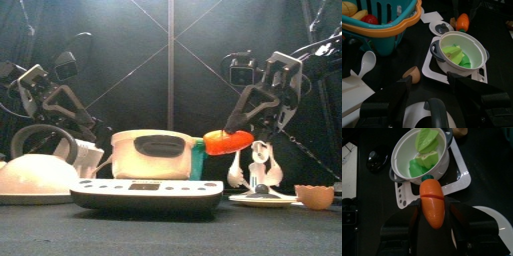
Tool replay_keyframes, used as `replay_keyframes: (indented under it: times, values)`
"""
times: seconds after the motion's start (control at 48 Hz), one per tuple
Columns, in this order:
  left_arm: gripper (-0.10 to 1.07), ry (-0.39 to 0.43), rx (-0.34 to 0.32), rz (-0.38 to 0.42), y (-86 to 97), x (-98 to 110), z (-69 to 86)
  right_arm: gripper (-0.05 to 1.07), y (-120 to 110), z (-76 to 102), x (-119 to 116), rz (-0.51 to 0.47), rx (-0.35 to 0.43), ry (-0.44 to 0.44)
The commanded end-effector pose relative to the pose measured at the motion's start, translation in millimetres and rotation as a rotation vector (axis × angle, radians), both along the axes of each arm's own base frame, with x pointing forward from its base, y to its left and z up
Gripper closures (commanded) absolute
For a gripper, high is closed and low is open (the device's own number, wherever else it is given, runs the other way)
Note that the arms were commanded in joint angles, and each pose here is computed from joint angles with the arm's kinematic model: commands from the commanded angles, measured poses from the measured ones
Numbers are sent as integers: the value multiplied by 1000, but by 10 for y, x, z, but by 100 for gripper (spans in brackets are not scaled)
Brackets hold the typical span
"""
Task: Reorient carrot
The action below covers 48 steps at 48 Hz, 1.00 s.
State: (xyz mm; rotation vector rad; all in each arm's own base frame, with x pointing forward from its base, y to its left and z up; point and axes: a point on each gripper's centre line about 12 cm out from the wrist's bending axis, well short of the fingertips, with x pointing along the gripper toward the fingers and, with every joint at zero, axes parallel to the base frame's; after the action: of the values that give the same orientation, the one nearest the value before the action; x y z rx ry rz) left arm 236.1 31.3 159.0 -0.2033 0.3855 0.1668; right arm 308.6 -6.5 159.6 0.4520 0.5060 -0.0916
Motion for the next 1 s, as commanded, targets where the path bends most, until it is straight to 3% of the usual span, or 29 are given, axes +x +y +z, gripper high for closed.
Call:
replay_keyframes:
  times: [0.0, 0.125, 0.333, 0.771, 0.979]
  values:
    - [5, -18, 1, -1, 1, 34, 48, 35, -27, 171, -10, 0, -15, -93]
    - [5, -17, -2, 2, 2, 30, 43, 35, -40, 177, -108, -17, -20, -148]
    - [5, -20, -9, 12, 12, 32, 47, 35, -95, 104, -213, -132, 14, -179]
    - [5, -26, -7, 10, 11, 48, 67, 35, 317, -39, -78, -211, 30, -113]
    - [5, -20, -7, 11, 10, 33, 47, 35, 545, -182, -108, -323, 14, -90]
